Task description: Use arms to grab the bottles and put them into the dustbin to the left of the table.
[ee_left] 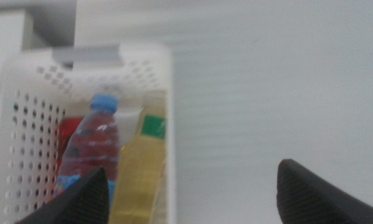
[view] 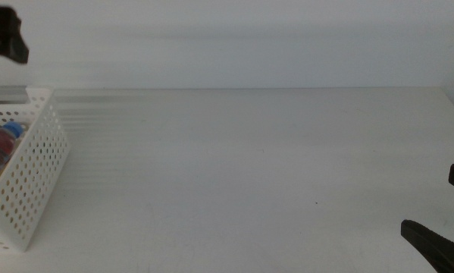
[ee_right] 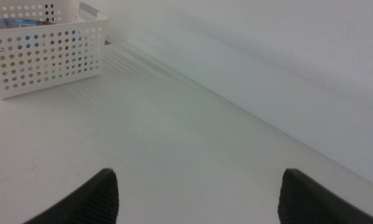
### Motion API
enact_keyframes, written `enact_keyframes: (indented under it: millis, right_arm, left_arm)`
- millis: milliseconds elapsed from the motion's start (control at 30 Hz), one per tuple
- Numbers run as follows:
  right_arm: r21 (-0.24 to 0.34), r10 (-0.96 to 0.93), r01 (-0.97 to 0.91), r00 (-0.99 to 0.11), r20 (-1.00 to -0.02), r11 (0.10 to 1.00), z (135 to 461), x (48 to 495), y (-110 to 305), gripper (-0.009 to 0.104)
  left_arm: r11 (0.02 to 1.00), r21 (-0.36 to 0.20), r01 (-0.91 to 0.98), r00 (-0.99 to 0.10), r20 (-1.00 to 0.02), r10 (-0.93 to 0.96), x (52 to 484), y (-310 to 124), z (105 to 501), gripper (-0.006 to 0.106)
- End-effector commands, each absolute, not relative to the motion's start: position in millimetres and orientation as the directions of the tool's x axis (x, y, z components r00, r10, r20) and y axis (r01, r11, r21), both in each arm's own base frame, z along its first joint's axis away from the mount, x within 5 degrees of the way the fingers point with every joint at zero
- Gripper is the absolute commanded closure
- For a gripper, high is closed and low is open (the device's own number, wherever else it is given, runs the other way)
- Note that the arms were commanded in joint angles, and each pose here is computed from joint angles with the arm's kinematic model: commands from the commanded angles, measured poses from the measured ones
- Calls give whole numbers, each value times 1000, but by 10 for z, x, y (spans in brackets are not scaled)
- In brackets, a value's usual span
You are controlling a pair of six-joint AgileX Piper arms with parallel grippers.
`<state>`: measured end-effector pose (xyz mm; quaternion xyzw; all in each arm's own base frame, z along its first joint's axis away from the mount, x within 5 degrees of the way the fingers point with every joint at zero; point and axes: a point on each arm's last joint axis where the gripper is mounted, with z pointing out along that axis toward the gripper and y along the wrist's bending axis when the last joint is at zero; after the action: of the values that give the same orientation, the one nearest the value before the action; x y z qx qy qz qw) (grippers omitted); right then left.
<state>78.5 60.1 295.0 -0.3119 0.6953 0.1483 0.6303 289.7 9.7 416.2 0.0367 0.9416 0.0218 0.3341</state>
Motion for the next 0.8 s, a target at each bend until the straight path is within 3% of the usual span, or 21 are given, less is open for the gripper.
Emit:
enact_keyframes:
  millis: [0,133,233,400,567,767]
  right_arm:
    - [-206,-204,-603,73,-976,771,3103,805,612,28]
    - [-206,-204,-603,73,-976,771,3103,805,612,28]
    - [-206,-204,-603,73,-976,771,3103,805,612,28]
    - [-206,-204,-603,73,-976,771,3103,805,612,28]
    - [-206,-204,-603,73,-976,771,3103,805,612,28]
    - [-206,-204,-603,73,-976,771,3103,805,612,28]
  left_arm:
    - [994,75,79,-668,-736,109,2640,-30,4508,15]
    - [992,57,114,-588,-801,114,2384,-172,4682,15]
    - [989,53,139,-462,-880,112,2221,-249,4734,15]
    - [985,56,166,-303,-947,105,2015,-301,4553,15]
    - [987,32,157,-267,-961,74,1821,-272,4370,15]
    - [989,43,143,-261,-962,79,1744,-246,4332,15]
